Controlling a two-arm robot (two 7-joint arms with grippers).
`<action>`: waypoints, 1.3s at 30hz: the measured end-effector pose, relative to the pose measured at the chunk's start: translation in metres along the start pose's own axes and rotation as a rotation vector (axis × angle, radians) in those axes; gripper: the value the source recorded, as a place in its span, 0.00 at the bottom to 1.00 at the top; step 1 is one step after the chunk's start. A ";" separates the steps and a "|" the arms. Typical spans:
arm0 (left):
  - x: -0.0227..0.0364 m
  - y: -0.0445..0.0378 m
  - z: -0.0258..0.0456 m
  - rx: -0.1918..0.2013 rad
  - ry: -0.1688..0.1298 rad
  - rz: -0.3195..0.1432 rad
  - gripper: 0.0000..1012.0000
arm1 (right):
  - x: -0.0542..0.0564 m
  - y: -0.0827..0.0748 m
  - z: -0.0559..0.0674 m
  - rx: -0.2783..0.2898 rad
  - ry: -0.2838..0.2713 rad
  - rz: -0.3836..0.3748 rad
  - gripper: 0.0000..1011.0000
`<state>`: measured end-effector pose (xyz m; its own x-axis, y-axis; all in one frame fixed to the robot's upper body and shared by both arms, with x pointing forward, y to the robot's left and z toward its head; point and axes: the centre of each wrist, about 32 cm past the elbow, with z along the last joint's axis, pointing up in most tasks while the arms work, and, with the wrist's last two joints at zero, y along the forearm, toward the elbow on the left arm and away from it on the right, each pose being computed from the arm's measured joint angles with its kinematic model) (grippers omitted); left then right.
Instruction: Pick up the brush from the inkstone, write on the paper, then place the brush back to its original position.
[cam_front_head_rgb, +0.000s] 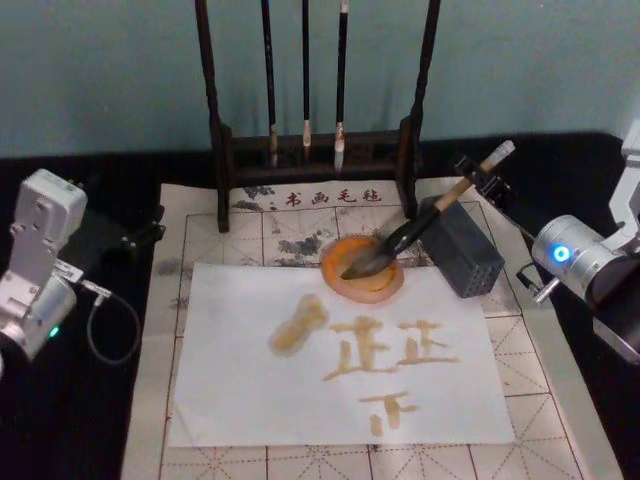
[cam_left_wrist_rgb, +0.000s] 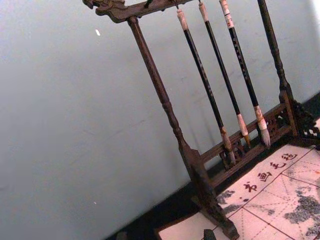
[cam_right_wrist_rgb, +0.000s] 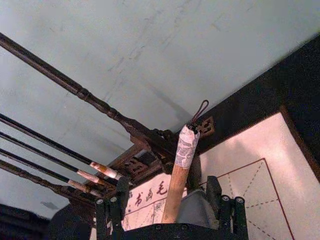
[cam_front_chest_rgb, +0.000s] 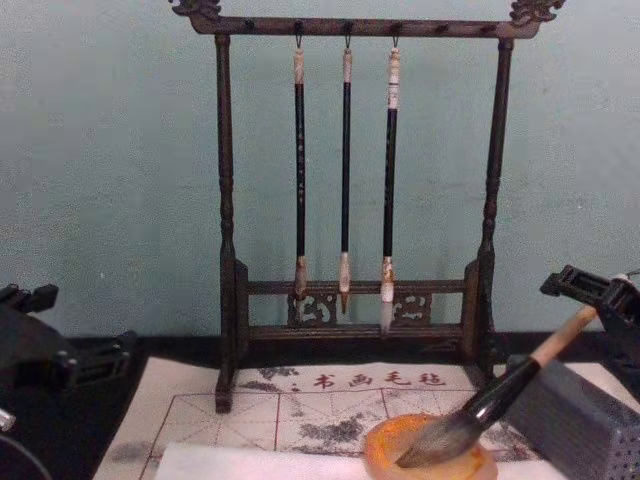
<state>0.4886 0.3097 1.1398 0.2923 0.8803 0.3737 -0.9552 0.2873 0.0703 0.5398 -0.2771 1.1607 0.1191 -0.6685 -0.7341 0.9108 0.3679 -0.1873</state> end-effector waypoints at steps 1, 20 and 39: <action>0.0000 0.0000 0.0000 0.000 0.000 0.000 0.99 | 0.000 0.000 0.000 0.000 0.000 0.000 0.99; 0.0000 0.0000 0.0000 0.000 0.000 0.000 0.99 | 0.000 0.005 0.000 -0.006 -0.019 -0.006 0.99; 0.0000 0.0000 0.0000 0.000 0.000 0.000 0.99 | 0.000 0.005 0.000 -0.005 -0.016 -0.005 0.94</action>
<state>0.4886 0.3097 1.1398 0.2923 0.8803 0.3737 -0.9553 0.2873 0.0703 0.5445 -0.2753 1.1594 0.1205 -0.6804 -0.7229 0.9095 0.3675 -0.1943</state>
